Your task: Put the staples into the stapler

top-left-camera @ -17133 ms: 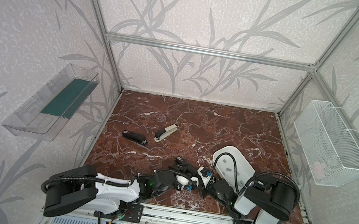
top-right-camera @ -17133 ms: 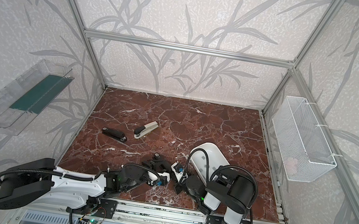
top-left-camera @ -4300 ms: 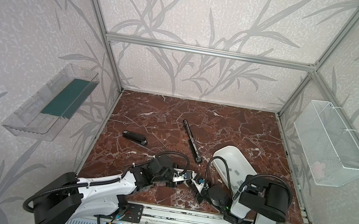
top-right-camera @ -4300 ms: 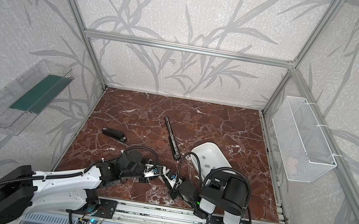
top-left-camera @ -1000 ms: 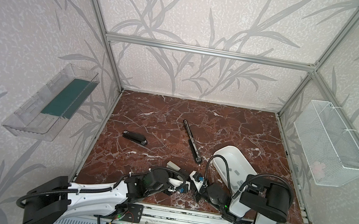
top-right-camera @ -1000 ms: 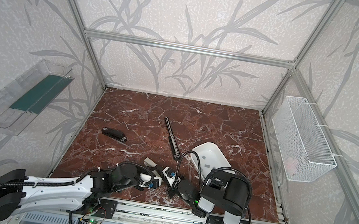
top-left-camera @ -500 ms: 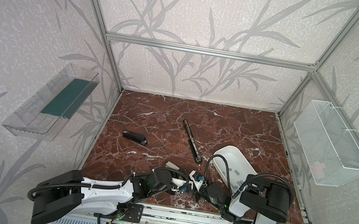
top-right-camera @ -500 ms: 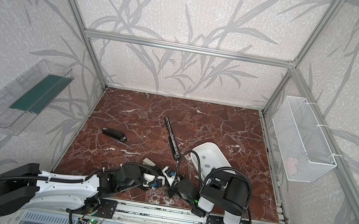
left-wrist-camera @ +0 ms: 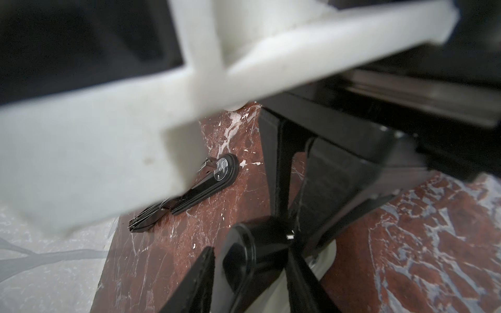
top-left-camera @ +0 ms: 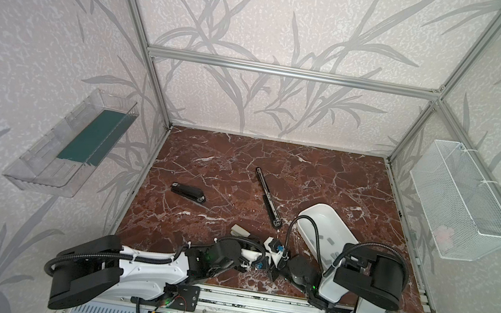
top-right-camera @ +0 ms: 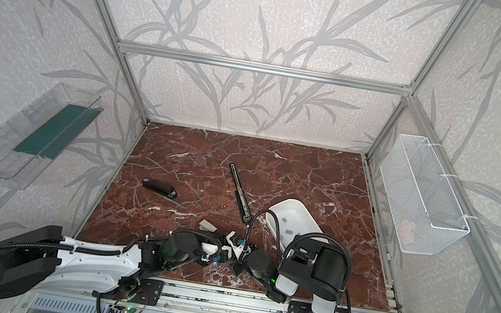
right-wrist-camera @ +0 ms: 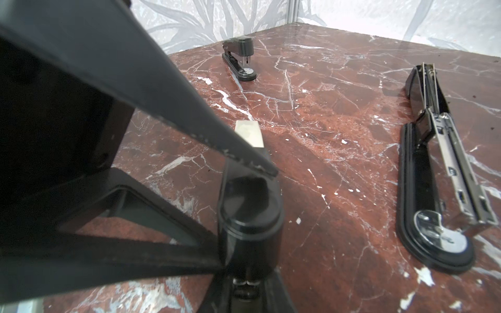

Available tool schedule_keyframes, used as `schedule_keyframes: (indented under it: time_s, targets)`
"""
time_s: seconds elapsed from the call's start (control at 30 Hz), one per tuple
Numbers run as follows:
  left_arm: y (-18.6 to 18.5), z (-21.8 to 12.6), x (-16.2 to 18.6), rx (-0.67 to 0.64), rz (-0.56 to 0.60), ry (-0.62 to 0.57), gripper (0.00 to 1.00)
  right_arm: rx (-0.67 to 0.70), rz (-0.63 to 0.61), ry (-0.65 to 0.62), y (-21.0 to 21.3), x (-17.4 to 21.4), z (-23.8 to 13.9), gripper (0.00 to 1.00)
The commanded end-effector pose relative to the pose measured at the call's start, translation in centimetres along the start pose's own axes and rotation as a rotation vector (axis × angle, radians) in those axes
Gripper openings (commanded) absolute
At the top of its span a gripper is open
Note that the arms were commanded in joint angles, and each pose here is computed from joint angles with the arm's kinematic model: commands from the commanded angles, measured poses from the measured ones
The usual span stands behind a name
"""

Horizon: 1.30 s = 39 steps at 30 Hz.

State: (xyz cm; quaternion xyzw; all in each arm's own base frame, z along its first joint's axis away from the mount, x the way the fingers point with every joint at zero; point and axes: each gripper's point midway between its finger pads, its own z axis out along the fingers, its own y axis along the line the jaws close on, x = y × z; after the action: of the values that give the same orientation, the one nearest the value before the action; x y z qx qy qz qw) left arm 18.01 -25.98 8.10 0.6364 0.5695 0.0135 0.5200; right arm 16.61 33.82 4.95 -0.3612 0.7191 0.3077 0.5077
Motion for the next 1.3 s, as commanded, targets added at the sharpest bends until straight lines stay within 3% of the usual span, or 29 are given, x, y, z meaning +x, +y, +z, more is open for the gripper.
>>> schedule_keyframes:
  time_s: [0.0, 0.57, 0.9, 1.27]
  targets:
    - [3.7, -0.3, -2.7, -0.135, -0.051, -0.071, 0.45, -0.032, 0.008, -0.015, 1.0, -0.1, 0.3, 0.03]
    - [6.6, -1.8, -2.1, -0.257, -0.115, -0.027, 0.44, 0.043, -0.03, 0.061, 1.6, 3.4, -0.7, 0.0]
    - [7.9, -1.7, -2.2, -0.307, -0.157, -0.005, 0.35, 0.071, -0.043, 0.08, 2.6, 4.7, -1.1, 0.0]
    - [11.1, -2.6, -3.2, -0.377, -0.251, -0.023, 0.34, 0.091, -0.042, 0.105, 2.9, 6.1, -1.2, 0.0]
